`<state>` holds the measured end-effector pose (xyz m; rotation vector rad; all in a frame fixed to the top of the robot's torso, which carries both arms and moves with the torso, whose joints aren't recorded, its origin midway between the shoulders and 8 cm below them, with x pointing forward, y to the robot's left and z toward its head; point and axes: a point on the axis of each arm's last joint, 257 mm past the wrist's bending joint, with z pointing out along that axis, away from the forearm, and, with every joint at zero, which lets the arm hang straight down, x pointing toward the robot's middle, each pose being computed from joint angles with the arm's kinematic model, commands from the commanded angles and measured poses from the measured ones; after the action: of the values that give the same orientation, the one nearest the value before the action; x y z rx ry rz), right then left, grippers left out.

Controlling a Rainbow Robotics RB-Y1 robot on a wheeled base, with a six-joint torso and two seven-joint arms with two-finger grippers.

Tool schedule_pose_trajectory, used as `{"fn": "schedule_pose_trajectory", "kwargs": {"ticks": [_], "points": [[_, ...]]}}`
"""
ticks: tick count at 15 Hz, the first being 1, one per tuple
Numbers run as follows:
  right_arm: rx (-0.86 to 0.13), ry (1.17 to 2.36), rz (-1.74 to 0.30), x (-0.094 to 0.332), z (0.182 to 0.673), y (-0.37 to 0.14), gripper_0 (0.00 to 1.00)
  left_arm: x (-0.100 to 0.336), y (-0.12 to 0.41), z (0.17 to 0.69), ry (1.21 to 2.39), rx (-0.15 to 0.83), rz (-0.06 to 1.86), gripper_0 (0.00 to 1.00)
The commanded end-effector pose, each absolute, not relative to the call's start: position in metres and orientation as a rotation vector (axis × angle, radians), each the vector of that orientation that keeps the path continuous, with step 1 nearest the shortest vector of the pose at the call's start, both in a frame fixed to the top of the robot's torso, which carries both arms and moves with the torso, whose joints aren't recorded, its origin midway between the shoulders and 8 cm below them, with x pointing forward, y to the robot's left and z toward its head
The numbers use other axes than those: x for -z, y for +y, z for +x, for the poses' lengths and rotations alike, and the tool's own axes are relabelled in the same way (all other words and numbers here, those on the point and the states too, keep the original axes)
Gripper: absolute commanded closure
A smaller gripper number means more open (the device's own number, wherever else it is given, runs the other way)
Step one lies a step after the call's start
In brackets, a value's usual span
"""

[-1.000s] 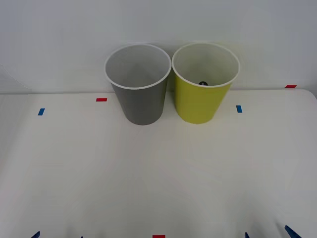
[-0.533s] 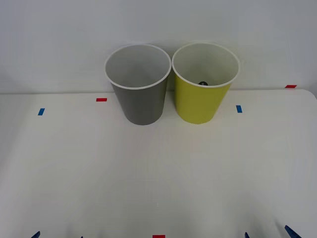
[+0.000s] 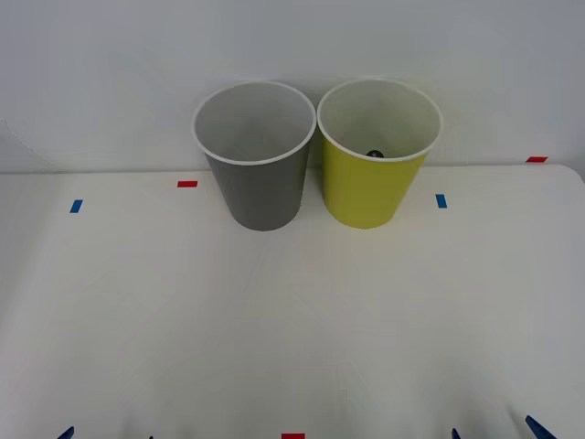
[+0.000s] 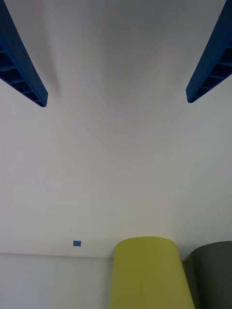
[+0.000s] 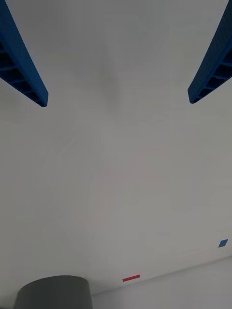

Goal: Put cans in the gray bin and PET bottles in the light green bin.

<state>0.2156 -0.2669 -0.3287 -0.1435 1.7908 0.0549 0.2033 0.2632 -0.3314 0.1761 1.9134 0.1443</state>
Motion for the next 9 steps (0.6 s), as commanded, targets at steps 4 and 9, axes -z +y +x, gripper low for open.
{"fn": "schedule_pose_trajectory", "kwargs": {"ticks": [4,9], "points": [[-0.055,1.791,-0.144,0.3287,0.2156,-0.2669,0.0,0.3314,0.2632,0.2033,1.913,-0.144,0.176,0.0],[-0.055,1.791,-0.144,0.3287,0.2156,-0.2669,0.0,0.3314,0.2632,0.2033,1.913,-0.144,0.176,0.0]]}}
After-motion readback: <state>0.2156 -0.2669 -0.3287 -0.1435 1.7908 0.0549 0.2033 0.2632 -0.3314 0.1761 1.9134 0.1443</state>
